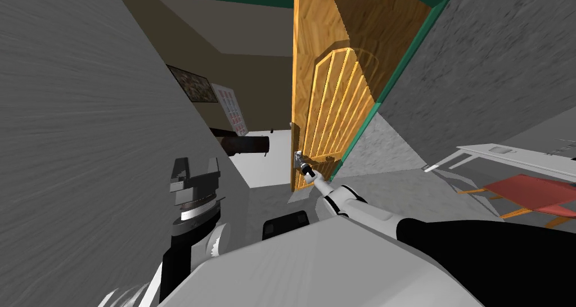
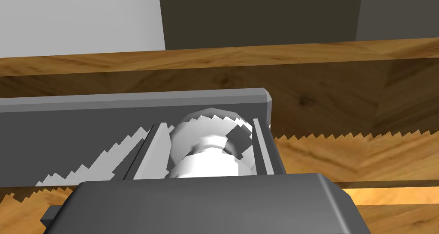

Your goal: Pull the door open

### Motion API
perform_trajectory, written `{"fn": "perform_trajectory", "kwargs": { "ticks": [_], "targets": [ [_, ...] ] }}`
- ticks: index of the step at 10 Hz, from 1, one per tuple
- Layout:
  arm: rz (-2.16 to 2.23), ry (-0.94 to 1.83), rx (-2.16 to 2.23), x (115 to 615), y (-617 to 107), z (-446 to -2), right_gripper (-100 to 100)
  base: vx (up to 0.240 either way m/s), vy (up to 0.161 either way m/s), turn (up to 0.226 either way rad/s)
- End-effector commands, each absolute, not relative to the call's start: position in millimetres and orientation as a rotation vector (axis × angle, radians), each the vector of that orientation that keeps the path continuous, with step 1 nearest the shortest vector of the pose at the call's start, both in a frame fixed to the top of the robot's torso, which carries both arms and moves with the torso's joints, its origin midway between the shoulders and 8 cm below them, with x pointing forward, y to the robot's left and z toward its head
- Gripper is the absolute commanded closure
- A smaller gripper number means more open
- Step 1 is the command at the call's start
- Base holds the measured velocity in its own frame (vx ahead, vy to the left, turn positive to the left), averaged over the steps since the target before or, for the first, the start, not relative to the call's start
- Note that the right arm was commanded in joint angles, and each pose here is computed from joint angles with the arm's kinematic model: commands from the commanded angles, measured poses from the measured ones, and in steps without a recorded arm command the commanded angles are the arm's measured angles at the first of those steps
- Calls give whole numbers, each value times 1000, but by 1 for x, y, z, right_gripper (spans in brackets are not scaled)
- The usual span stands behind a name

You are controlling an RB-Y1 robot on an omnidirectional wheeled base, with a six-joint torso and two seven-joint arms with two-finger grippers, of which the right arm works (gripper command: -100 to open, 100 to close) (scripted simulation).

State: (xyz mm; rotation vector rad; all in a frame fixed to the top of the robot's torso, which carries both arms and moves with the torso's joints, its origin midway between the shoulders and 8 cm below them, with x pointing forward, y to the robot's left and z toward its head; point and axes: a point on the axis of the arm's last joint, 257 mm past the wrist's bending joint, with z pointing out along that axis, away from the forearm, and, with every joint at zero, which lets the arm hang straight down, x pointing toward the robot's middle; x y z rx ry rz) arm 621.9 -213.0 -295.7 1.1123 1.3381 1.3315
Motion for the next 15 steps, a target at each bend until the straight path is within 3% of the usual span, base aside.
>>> {"fn": "perform_trajectory", "kwargs": {
  "ticks": [1,5,9,15],
  "targets": [
    [1341,1327,1107,626,-219,-291,100,-122,4,-15],
    [1342,1340,1115,623,-223,-296,100,-84,2,-17],
    [1364,1361,1100,620,-226,-297,100,-160,-57,89],
    [1400,1399,1073,614,-231,-296,100,-183,-137,100]
  ]
}}
